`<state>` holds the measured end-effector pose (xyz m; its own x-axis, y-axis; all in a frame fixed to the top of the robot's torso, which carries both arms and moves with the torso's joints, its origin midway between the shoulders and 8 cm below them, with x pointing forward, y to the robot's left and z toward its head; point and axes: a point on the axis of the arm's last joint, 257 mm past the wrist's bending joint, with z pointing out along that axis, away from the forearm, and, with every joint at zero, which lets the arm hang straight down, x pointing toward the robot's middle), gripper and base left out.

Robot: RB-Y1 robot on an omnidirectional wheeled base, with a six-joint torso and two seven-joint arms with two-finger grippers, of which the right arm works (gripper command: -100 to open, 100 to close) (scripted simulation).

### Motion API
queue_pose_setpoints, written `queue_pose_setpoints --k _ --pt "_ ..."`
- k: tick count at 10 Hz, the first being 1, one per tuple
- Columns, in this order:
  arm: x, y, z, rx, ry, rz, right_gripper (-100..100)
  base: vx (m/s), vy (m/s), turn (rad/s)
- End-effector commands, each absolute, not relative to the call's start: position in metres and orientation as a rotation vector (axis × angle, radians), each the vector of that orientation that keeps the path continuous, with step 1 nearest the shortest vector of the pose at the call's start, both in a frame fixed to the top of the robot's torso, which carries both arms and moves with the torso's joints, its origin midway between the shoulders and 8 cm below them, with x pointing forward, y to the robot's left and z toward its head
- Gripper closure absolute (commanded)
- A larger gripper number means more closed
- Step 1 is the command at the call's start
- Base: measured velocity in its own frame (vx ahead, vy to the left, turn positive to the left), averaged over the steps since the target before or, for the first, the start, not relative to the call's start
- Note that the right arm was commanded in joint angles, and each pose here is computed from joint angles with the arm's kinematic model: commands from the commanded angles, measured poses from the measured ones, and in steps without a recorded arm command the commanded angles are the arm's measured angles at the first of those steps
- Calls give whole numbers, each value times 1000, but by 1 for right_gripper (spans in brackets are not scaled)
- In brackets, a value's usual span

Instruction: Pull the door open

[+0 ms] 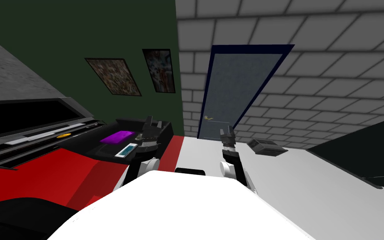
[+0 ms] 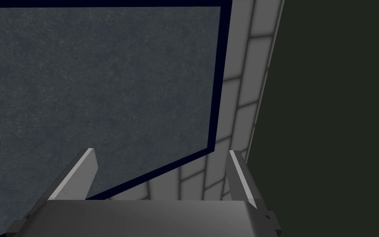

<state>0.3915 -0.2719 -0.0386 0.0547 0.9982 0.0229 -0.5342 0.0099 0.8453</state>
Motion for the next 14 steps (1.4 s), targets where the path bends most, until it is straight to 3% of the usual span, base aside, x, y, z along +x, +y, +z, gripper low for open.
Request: queue_pose_setpoints --k 1,14 --pt "397 -274 -50 828 761 1378 -100 82 -2 27" --pt "431 -303 -151 936 909 1278 -100 100 -10 35"
